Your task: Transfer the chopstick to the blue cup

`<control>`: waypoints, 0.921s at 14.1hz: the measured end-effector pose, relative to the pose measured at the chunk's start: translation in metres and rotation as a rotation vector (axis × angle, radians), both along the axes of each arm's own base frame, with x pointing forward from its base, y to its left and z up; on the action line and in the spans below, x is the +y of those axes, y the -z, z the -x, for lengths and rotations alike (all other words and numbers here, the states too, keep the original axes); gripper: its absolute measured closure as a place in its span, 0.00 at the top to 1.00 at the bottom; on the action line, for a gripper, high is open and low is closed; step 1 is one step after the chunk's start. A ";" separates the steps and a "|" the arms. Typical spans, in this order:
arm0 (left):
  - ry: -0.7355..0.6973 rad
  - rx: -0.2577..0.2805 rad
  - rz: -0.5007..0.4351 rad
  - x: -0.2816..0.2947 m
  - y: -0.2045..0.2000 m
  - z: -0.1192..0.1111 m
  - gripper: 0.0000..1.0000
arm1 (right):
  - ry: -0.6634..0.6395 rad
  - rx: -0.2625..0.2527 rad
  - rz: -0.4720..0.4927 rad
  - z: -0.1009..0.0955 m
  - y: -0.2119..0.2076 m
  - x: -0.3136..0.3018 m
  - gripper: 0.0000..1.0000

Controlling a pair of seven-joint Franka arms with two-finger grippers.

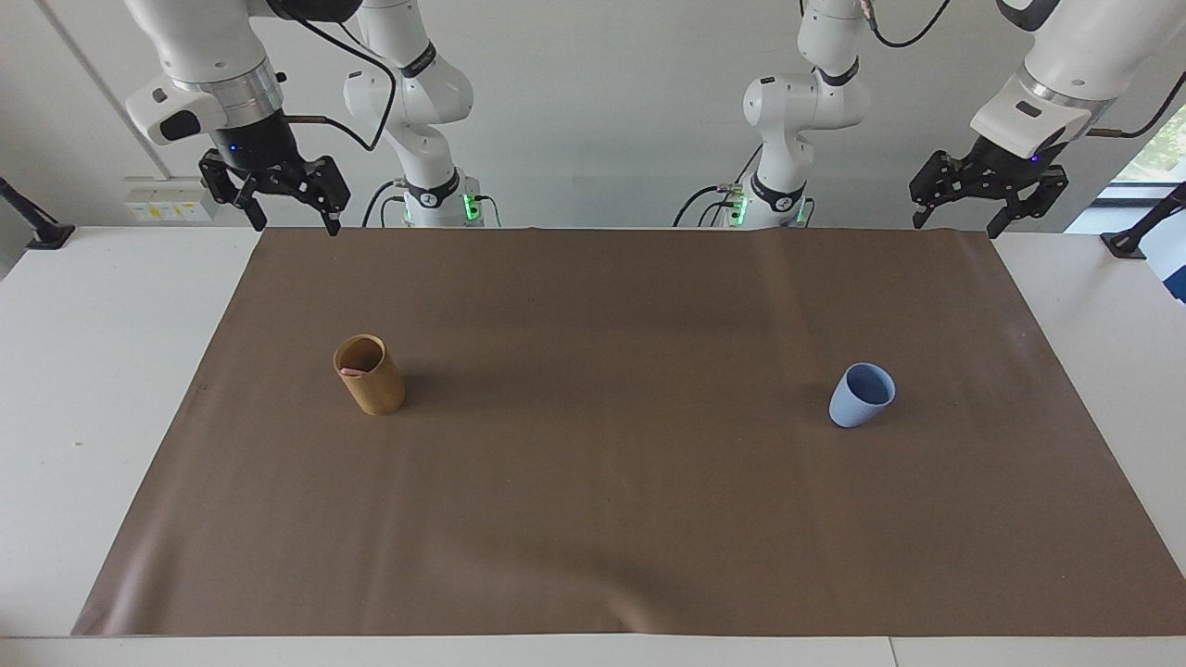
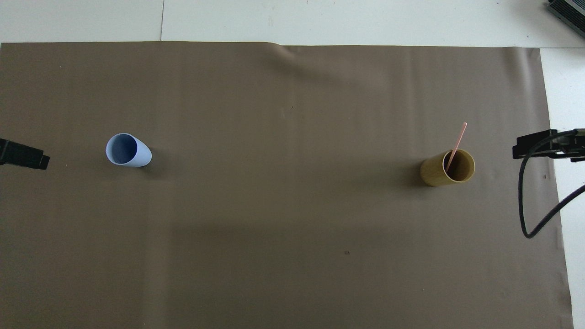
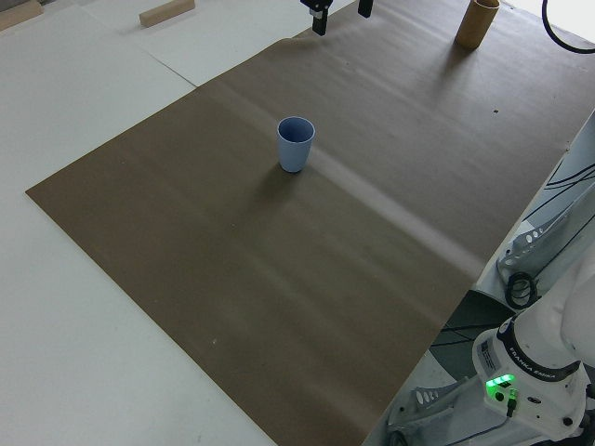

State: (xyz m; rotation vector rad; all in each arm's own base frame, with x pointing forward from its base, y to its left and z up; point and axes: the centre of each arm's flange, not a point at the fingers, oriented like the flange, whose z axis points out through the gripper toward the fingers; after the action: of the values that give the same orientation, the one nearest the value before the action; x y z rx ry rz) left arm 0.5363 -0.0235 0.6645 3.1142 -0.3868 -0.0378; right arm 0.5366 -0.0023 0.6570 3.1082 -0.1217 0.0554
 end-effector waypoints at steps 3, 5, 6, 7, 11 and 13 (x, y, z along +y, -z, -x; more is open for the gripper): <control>0.000 -0.021 0.002 0.000 -0.002 -0.002 1.00 | 0.000 0.001 0.000 0.000 0.000 0.000 1.00; 0.001 -0.041 0.004 -0.001 -0.003 -0.005 1.00 | 0.000 0.004 0.000 0.000 0.001 0.000 1.00; 0.001 -0.043 0.004 -0.001 -0.001 -0.005 1.00 | 0.000 0.004 0.000 0.000 0.001 0.000 1.00; 0.001 -0.041 0.004 -0.001 0.002 -0.006 1.00 | 0.000 0.004 0.000 0.000 0.001 0.000 1.00; 0.000 -0.052 0.005 -0.001 0.029 -0.016 1.00 | 0.000 0.004 0.000 0.000 0.001 0.000 1.00; 0.000 -0.066 0.005 -0.002 0.054 -0.025 1.00 | 0.000 0.004 0.000 0.000 0.001 0.000 1.00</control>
State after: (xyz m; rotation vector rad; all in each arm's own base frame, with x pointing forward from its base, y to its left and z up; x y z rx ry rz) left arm 0.5610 -0.0250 0.6101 3.1165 -0.3872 0.0665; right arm 0.5363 -0.0023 0.6560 3.1082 -0.1217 0.0497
